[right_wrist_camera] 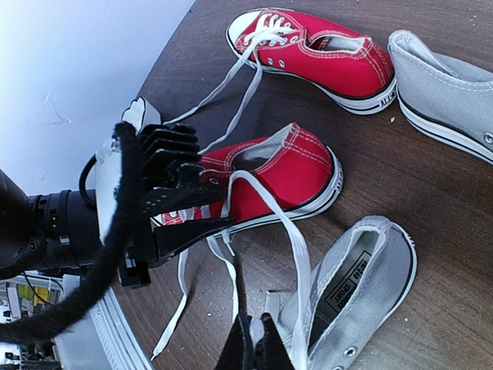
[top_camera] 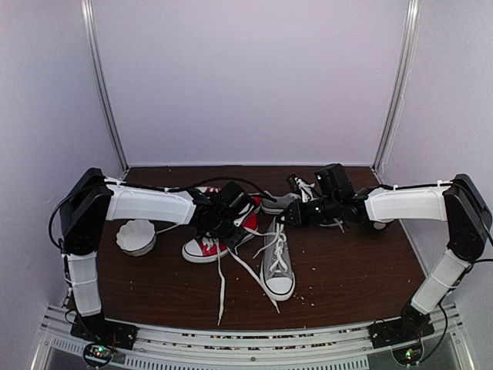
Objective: Tie the shoes
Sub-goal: Pick up the half-tied shoelace from the shoelace.
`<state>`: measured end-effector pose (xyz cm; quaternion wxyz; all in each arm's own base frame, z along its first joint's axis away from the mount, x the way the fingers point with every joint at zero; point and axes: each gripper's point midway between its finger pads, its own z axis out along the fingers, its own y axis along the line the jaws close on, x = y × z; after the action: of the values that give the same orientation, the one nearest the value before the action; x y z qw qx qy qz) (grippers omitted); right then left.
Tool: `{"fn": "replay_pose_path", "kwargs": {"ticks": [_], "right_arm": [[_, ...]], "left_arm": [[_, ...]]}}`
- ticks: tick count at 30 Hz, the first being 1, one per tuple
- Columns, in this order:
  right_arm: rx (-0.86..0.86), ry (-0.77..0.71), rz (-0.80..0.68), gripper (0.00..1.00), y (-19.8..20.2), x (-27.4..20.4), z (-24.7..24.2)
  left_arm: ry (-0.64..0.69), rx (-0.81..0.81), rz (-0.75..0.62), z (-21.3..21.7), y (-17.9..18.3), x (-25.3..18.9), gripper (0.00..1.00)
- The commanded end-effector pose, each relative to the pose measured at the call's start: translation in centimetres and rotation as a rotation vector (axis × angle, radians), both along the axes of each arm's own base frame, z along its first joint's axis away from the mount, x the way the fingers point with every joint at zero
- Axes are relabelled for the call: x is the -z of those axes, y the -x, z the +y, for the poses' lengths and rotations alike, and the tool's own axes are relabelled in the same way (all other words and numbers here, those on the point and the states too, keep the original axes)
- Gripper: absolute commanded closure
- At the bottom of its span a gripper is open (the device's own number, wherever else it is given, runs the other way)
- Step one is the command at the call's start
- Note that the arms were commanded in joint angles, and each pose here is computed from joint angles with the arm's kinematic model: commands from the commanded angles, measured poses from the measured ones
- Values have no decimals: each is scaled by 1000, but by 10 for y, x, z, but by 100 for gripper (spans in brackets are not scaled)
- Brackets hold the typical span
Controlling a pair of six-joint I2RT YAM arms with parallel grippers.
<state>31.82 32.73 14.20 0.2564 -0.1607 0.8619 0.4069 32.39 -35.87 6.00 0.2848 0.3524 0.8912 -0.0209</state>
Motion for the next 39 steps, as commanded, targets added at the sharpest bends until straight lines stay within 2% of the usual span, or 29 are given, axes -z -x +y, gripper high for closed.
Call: {"fn": "replay_pose_path", "kwargs": {"ticks": [1, 9, 11, 13, 21, 27, 32, 35, 39], "right_arm": [[-3, -21, -47, 100, -5, -18, 2], [-5, -21, -45, 100, -4, -17, 2], [-5, -21, -46, 100, -4, -17, 2], [-6, -22, -47, 100, -4, -18, 2], [-3, -20, -42, 100, -5, -16, 2], [4, -18, -48, 100, -7, -17, 1], [8, -18, -52, 100, -10, -18, 1], [6, -17, -49, 100, -12, -17, 2], [2, -18, -51, 100, -12, -17, 3]], "left_arm": [[5, -7, 27, -4, -2, 10, 76], [-33, -48, -6, 7, -7, 7, 77], [-29, -46, -5, 6, -6, 7, 86], [-17, -38, -3, 4, -5, 5, 100], [115, 53, -88, -10, 8, -36, 100], [202, 205, -164, -14, 42, -83, 100], [188, 483, -159, -25, 97, -84, 100], [169, 498, -144, -27, 100, -82, 100], [212, 591, -151, -45, 113, -93, 100]]}}
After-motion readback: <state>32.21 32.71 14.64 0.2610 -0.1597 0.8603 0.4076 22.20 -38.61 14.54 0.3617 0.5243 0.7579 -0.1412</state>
